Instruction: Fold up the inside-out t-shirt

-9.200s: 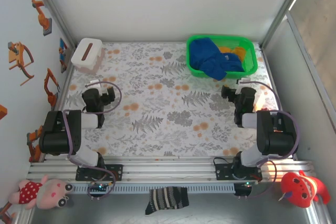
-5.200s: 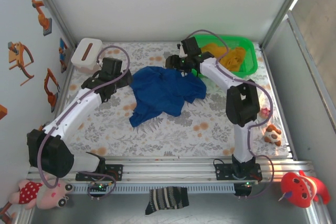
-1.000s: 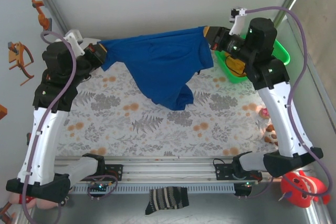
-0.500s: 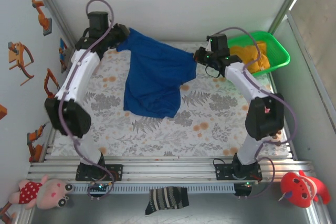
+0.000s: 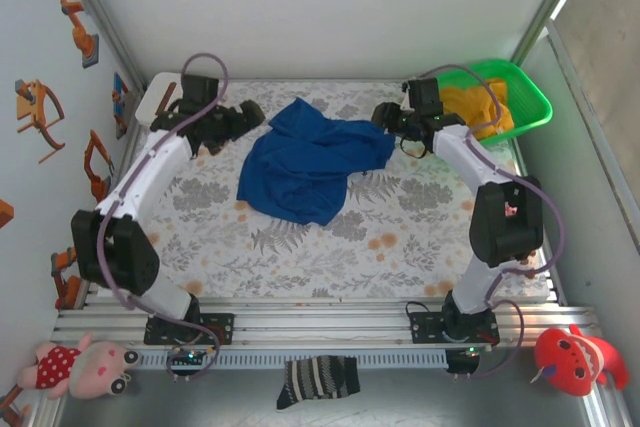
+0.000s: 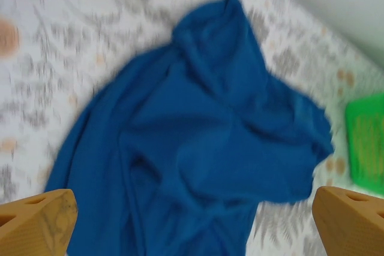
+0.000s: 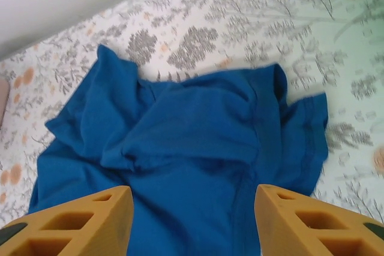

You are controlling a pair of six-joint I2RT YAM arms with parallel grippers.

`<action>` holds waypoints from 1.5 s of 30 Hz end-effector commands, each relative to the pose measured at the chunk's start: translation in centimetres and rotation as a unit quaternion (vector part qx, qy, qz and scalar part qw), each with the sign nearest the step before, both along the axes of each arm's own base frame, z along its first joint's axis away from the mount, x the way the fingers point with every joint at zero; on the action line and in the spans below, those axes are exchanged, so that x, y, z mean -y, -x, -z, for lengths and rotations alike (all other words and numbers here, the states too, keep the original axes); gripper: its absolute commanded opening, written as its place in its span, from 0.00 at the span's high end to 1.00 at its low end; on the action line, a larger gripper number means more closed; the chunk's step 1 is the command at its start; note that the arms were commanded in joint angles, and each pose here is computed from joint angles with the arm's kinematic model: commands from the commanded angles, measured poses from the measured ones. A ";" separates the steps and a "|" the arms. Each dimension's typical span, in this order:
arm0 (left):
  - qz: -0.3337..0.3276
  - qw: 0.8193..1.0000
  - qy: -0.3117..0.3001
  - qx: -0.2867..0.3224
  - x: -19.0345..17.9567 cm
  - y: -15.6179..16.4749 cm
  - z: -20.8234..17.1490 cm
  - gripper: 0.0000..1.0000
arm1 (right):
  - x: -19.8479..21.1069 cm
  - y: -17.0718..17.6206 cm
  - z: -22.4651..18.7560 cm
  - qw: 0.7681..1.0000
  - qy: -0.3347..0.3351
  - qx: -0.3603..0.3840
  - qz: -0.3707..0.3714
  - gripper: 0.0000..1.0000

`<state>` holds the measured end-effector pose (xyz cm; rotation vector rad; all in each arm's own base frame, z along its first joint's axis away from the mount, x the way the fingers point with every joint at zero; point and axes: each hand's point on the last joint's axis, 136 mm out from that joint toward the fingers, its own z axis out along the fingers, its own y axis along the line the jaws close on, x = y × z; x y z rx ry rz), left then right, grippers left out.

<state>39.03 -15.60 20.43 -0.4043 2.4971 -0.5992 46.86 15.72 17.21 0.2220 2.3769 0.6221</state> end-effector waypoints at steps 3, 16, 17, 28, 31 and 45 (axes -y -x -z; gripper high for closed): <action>0.029 0.996 -0.036 -0.082 2.8 6.7 6.7 0.00 | -0.4 3.7 5.4 0.997 0.023 -0.067 -0.021 0.44; 0.033 0.986 -0.069 -0.145 7.2 9.4 13.8 0.08 | -2.9 4.0 11.1 0.992 0.007 -0.123 -0.038 0.44; 0.036 0.986 -0.067 -0.149 7.5 9.4 14.1 0.09 | -3.0 4.0 11.3 0.992 0.005 -0.124 -0.038 0.44; 0.044 0.983 -0.083 -0.155 8.9 8.7 17.2 0.27 | -4.6 2.5 12.4 0.990 -0.041 -0.133 -0.026 0.61; 0.048 0.983 -0.095 -0.148 8.9 8.0 17.5 0.50 | -5.1 1.9 12.0 0.990 -0.053 -0.129 -0.028 0.90; 0.010 0.996 -0.081 0.042 -1.0 1.9 -1.2 1.00 | -1.8 2.7 -10.0 0.995 -0.062 0.063 -0.037 1.00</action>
